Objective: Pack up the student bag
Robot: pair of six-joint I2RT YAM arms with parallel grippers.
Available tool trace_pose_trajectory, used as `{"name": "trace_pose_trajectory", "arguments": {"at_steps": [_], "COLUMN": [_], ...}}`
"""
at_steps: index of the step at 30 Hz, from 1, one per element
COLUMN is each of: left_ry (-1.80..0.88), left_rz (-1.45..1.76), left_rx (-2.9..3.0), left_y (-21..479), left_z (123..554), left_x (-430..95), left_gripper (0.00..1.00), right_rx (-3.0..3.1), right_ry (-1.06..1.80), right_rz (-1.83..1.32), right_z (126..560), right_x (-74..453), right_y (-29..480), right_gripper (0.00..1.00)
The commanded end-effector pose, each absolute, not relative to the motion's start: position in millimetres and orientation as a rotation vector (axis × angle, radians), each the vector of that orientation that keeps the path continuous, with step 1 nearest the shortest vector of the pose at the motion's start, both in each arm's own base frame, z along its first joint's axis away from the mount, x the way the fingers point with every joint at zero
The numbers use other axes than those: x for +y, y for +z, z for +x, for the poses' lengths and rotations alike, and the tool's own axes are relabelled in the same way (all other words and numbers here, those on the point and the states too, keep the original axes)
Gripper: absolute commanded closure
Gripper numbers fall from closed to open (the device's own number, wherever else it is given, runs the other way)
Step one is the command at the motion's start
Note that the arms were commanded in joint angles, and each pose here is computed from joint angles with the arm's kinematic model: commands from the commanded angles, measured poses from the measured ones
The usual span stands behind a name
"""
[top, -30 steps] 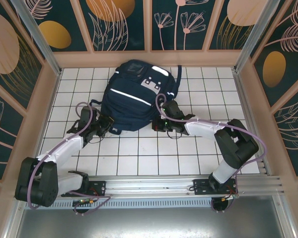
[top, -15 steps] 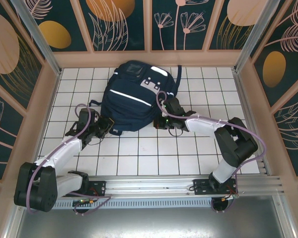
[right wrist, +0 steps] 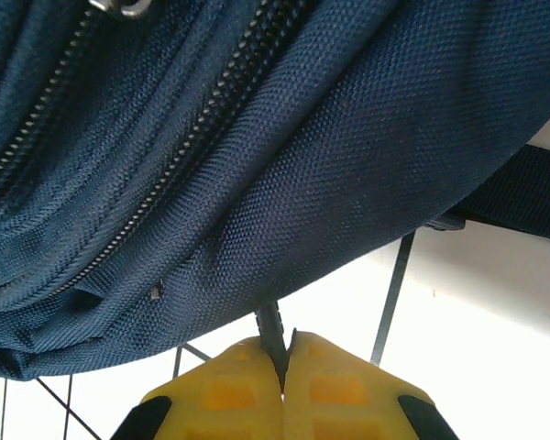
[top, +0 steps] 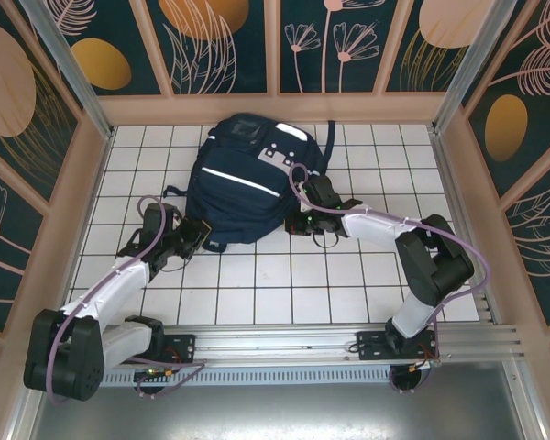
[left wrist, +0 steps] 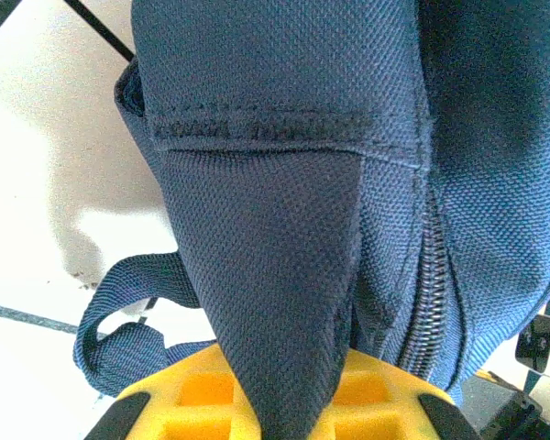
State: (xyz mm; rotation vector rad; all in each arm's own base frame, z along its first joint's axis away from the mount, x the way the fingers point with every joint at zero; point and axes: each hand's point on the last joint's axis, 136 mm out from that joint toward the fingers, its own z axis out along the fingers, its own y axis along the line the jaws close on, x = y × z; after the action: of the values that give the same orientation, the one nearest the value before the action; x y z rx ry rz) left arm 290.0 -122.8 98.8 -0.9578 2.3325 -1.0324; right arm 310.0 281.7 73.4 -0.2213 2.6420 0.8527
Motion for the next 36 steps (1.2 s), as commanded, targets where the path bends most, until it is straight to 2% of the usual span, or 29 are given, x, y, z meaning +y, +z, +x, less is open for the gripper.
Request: {"name": "trace_pose_trajectory", "arguments": {"at_steps": [1, 24, 36], "left_ry": [-1.019, -1.030, -1.038], "left_rz": [-0.969, -0.947, -0.950], "left_rx": [2.321, 2.328, 2.336], "left_y": [101, 100, 97], "left_z": [285, 280, 280], "left_x": [-115, -116, -117], "left_gripper": [1.00, 1.00, 1.00], "right_rx": [2.621, 2.611, 2.593], "right_ry": [0.712, 0.651, 0.735], "right_rz": [-0.109, 0.021, 0.021], "right_z": [341, 374, 365], "right_x": [256, 217, 217], "right_y": [71, 68, 69], "right_gripper": [1.00, 1.00, 1.00]}}
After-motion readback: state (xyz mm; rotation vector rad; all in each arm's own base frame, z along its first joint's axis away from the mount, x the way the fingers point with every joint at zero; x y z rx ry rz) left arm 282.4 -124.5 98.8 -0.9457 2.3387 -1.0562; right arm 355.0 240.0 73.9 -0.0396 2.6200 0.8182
